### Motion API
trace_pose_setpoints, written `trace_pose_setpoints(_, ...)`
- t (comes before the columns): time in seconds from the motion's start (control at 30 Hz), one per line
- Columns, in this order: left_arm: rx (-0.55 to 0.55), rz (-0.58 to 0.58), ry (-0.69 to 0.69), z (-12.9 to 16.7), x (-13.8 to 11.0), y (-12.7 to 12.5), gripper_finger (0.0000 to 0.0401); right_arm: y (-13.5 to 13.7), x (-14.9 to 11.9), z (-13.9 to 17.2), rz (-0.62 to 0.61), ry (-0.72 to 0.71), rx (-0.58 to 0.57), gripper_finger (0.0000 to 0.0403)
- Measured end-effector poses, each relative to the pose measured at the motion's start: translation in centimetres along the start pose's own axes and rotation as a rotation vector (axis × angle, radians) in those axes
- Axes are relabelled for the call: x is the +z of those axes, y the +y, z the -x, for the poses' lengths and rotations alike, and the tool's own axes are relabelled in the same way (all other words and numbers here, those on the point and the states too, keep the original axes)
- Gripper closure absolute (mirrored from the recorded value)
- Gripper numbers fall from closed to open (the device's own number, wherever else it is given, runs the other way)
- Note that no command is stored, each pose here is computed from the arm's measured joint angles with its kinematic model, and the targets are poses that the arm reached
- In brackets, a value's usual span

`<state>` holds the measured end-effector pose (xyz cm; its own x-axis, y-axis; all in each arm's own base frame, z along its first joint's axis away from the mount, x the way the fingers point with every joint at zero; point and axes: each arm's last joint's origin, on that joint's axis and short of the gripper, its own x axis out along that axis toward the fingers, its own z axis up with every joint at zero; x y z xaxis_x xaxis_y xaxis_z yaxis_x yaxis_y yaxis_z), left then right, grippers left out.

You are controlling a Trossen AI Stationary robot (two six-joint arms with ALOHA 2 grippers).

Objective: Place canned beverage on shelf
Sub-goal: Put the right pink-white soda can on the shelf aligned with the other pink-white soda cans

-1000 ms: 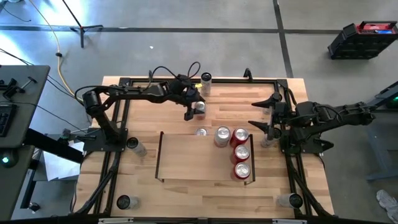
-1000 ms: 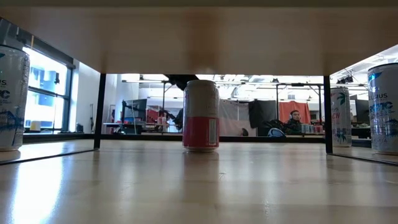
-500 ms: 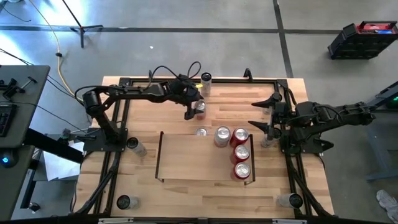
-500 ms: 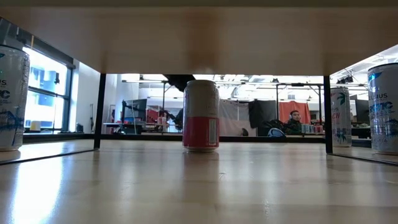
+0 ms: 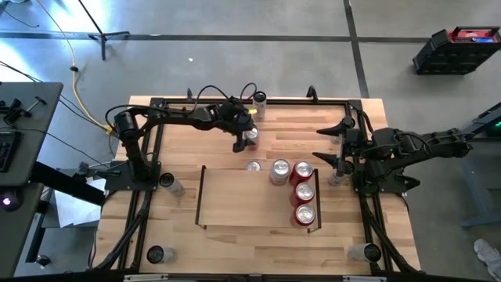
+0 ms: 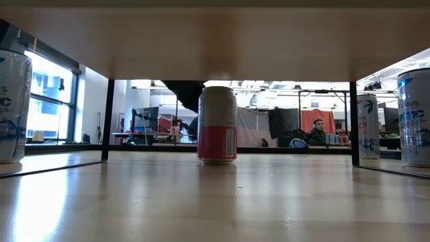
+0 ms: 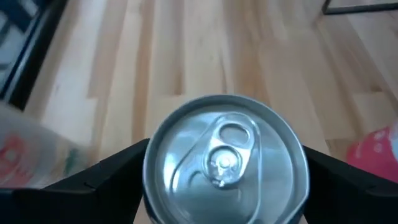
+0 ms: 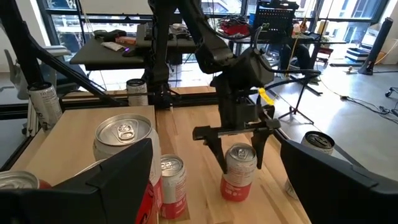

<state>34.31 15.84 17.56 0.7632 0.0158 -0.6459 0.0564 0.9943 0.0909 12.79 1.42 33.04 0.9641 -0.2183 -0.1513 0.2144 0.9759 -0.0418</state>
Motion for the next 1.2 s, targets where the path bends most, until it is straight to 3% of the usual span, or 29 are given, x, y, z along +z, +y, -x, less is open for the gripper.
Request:
trace_pose_setpoints(0.23,0.105,0.119,0.029,0.1,0.0,0.3,0.0121,0.0,0.0,0.0,0.000,-0.001,0.000,0.0061)
trace_pose_setpoints(0.43,0.219,0.282,0.093,1.3,-0.1,-0.5,0.0122,0.0,0.0,0.0,-0.019,-0.001,0.000,0.0061)
trace_pose_setpoints(0.57,0.428,0.388,0.079,3.4,-1.0,-1.9,0.0122,0.0,0.0,0.0,-0.019,-0.001,-0.001,0.0061)
trace_pose_setpoints(0.73,0.735,0.661,-0.079,7.1,-2.3,-3.9,0.0120,0.0,0.0,-0.1,-0.017,-0.001,-0.037,0.0061)
trace_pose_setpoints(0.87,0.921,0.832,-0.143,8.3,-4.3,-5.4,0.0116,0.0,0.1,-0.5,0.004,-0.006,-0.080,0.0061)
trace_pose_setpoints(0.97,1.003,0.933,-0.201,8.2,-5.1,-5.8,0.0115,0.2,0.1,-1.0,0.007,-0.003,-0.081,0.0061)
trace_pose_setpoints(1.2,1.142,1.017,-0.230,7.3,-6.8,-6.1,0.0114,0.6,-0.1,-1.9,0.020,0.023,-0.082,0.0061)
